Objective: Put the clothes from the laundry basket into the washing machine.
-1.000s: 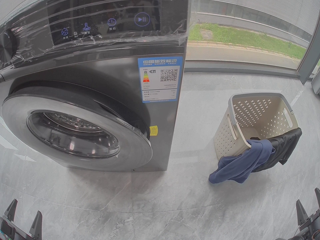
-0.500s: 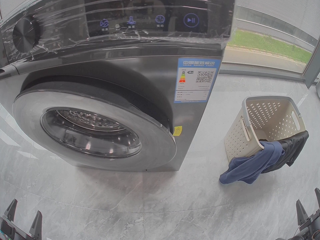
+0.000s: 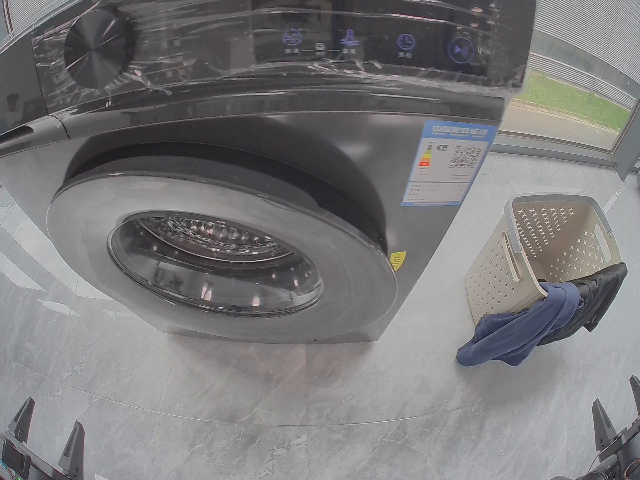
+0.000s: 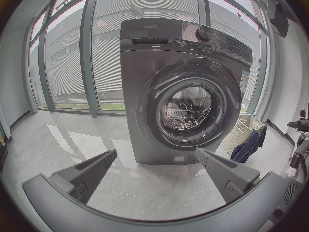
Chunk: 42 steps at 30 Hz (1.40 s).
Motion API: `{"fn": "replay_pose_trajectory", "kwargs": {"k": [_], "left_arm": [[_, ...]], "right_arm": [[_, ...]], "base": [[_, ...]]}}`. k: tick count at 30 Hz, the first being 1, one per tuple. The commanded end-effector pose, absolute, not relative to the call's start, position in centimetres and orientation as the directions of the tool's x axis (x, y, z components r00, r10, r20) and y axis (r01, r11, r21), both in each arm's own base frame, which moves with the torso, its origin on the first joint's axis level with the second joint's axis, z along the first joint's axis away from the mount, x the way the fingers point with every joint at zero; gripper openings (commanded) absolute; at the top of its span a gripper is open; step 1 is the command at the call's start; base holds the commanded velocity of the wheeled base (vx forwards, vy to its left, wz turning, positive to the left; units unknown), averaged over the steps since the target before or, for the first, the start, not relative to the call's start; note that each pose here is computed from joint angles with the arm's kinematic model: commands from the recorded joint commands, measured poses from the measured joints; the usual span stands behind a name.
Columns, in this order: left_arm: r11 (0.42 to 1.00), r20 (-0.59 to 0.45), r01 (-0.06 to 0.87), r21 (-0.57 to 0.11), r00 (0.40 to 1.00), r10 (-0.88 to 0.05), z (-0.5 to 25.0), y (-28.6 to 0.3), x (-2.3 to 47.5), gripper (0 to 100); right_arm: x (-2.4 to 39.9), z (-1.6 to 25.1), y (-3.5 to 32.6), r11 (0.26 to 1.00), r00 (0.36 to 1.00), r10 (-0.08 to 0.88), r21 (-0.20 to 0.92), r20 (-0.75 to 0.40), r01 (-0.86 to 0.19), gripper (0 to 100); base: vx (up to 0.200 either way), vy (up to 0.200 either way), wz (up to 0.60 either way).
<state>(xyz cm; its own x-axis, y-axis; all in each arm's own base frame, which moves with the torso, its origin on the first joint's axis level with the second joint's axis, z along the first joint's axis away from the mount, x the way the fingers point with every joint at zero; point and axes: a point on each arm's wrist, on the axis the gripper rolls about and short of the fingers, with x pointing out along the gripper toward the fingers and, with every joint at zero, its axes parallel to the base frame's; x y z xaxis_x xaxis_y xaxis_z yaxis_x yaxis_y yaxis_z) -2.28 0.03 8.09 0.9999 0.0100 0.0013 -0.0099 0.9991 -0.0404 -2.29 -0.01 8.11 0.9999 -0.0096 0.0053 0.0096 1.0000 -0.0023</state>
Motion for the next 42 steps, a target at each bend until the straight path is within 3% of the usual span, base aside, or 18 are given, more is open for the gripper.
{"fn": "replay_pose_trajectory", "kwargs": {"k": [1,12,27,42], "left_arm": [[0.999,0.002,-0.011,-0.038,1.000,0.011,7.61,0.03,-2.28,100],[0.999,0.002,-0.011,-0.040,1.000,0.011,7.61,0.03,-2.28,100],[0.999,0.002,-0.011,-0.040,1.000,0.011,7.61,0.03,-2.28,100],[0.999,0.000,-0.011,-0.041,1.000,0.011,7.57,0.03,-2.27,100]], "right_arm": [[-2.28,7.60,-0.01,1.000,1.000,-0.009,-0.003,0.005,0.009,100],[-2.28,7.60,-0.01,1.000,1.000,-0.009,-0.003,0.005,0.009,100],[-2.28,7.60,-0.01,1.000,1.000,-0.009,-0.003,0.005,0.009,100],[-2.28,7.60,-0.01,1.000,1.000,-0.009,-0.005,0.005,0.009,100]], "base": [[0.000,0.000,0.00],[0.000,0.000,0.00],[0.000,0.200,0.00],[0.000,0.000,0.00]]}}
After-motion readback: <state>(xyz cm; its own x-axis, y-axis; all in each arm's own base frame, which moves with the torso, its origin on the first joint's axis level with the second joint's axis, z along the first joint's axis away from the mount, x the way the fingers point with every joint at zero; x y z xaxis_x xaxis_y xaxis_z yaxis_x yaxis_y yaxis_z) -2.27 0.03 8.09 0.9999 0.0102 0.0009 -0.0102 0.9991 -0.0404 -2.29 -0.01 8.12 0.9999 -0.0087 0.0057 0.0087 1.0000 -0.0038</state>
